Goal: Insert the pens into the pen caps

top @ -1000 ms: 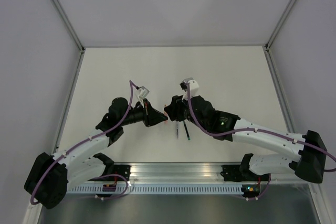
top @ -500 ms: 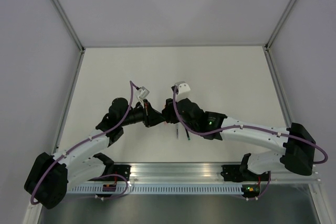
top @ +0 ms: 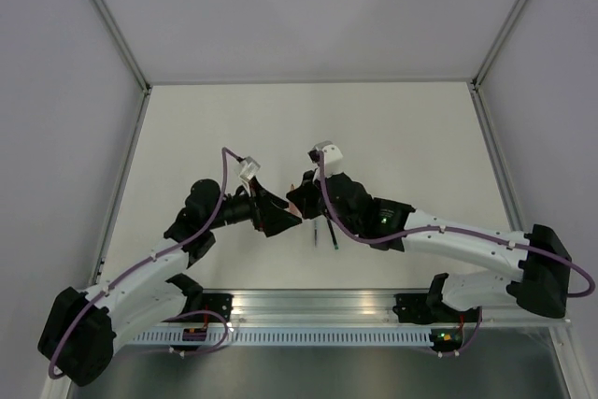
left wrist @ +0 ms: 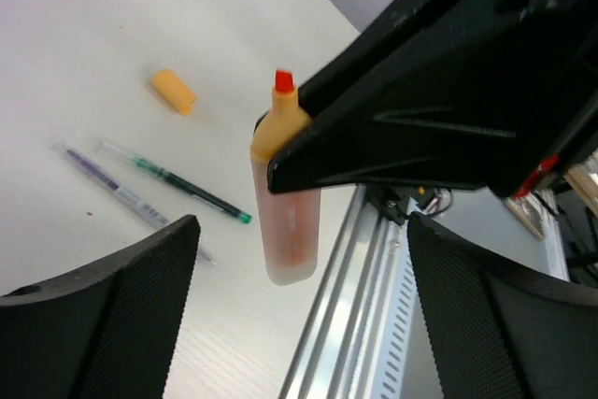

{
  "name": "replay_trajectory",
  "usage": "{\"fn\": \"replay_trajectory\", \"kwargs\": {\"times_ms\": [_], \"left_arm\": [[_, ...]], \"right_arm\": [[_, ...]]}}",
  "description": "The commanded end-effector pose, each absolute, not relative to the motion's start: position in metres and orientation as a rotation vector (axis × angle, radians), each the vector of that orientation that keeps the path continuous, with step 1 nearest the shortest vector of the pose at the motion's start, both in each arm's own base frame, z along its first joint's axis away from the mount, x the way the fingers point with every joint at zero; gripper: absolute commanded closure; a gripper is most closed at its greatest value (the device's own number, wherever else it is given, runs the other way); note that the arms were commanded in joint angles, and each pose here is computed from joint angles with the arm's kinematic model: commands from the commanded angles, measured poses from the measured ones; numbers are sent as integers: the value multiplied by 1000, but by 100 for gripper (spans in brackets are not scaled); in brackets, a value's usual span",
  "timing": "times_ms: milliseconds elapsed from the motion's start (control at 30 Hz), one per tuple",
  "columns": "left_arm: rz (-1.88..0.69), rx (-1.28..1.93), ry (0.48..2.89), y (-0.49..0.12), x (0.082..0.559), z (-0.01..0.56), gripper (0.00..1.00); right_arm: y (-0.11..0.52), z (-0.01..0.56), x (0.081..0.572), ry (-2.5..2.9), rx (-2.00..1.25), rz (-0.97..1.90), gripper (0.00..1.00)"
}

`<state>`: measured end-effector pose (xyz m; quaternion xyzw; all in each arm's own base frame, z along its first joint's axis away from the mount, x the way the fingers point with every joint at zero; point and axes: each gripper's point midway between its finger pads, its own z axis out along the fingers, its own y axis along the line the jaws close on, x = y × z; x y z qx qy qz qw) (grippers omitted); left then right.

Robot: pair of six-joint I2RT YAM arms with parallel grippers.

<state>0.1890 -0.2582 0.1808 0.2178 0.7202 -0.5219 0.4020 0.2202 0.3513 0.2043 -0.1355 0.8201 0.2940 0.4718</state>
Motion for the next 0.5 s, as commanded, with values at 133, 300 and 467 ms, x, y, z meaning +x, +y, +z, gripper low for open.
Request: {"fn": "replay_trajectory", "kwargs": {"times_ms": [133,300,467], "left_arm": [[-1457,665,1578,-260,156,231,0],[-1585,741,1483,-263,135,250,0],[-1711,898,1305,-266,106,275,9]], "right_arm": [[340,300,190,1742,-392,988,100],[337,328,164,1661,-447,1141,100],[344,332,149,1643,-511,1228,100]]}}
